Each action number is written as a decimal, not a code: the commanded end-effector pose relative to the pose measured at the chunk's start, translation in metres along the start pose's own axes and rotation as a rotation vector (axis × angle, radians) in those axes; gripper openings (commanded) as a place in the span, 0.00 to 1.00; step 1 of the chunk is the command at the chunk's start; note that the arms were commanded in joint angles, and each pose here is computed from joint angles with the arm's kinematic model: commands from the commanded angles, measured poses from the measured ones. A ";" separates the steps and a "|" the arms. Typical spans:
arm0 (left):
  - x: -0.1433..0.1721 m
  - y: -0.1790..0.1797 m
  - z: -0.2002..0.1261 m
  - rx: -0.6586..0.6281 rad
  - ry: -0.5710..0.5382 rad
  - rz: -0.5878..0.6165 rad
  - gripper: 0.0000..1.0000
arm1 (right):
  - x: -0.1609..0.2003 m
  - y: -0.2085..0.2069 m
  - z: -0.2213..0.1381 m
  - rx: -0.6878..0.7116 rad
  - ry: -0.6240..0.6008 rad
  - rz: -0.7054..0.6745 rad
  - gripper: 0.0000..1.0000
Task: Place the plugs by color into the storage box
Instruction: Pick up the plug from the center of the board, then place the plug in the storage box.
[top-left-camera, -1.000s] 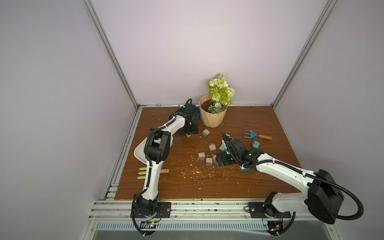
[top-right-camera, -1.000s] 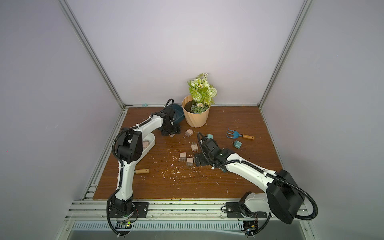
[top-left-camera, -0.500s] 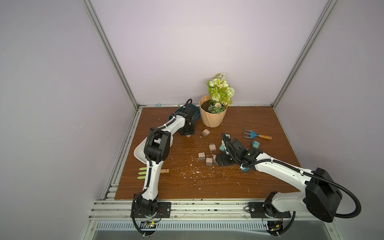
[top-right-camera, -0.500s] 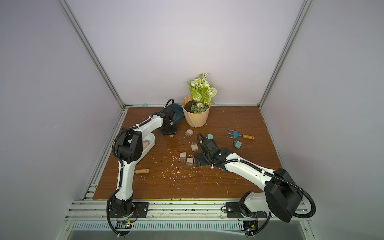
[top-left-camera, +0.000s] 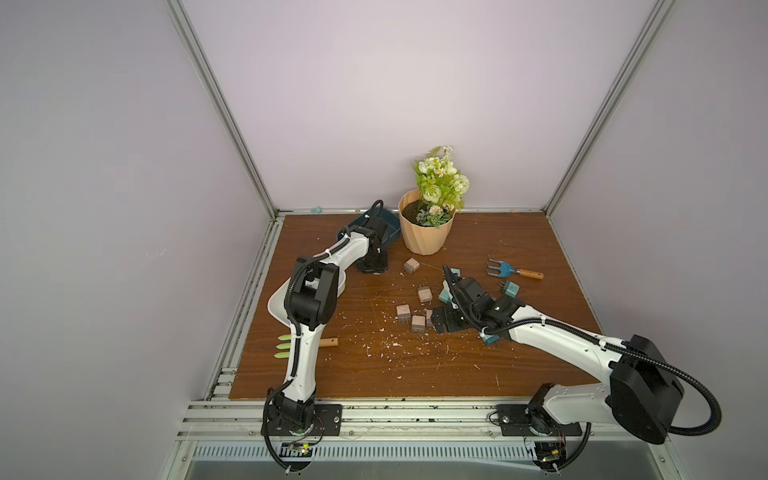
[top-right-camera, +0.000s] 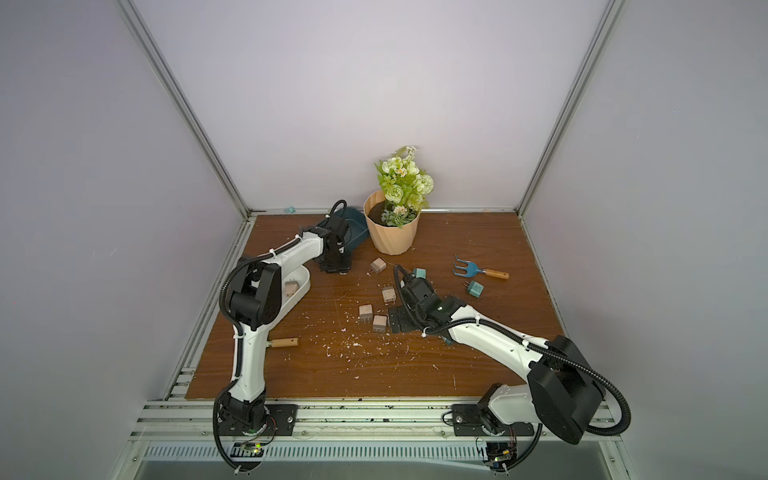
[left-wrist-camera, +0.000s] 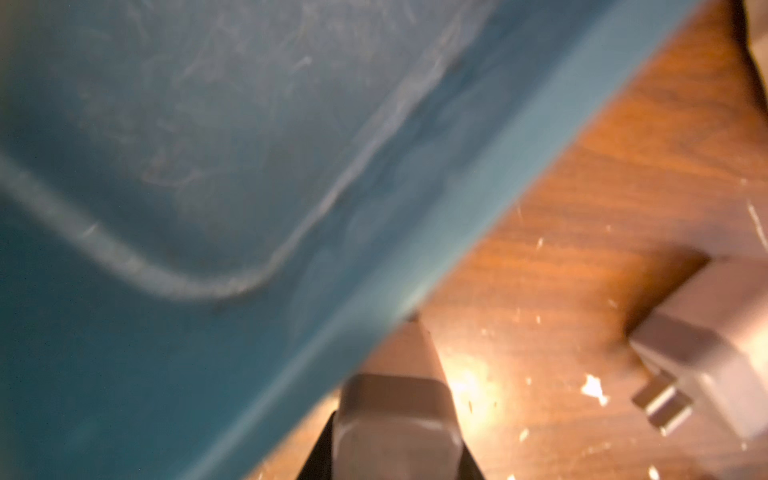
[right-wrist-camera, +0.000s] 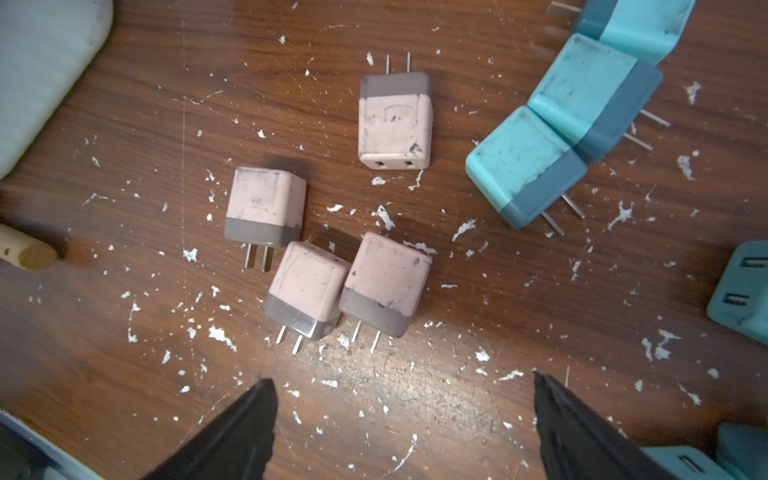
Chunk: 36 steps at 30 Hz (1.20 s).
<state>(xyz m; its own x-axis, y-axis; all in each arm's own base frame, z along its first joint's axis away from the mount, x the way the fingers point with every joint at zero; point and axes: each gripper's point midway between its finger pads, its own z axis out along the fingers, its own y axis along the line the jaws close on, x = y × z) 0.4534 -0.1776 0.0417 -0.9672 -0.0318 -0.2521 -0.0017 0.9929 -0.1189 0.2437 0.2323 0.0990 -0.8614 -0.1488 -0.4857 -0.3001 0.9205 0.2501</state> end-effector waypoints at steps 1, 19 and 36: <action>-0.001 -0.001 -0.021 0.001 -0.026 0.009 0.26 | -0.011 0.003 -0.002 -0.006 -0.037 0.014 0.99; 0.020 0.002 -0.062 -0.010 -0.056 0.033 0.14 | -0.011 0.003 -0.003 -0.009 -0.043 0.001 0.99; 0.045 0.109 -0.115 -0.106 -0.078 -0.150 0.11 | -0.011 0.007 0.001 -0.025 -0.035 -0.028 0.99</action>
<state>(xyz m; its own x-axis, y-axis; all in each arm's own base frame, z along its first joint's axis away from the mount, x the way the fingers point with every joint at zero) 0.3910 -0.0904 0.1296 -0.9307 -0.1428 -0.3368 -0.1154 0.9882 -0.1003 0.2457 0.2360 0.1012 -0.8509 -0.1599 -0.5004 -0.3210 0.9122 0.2544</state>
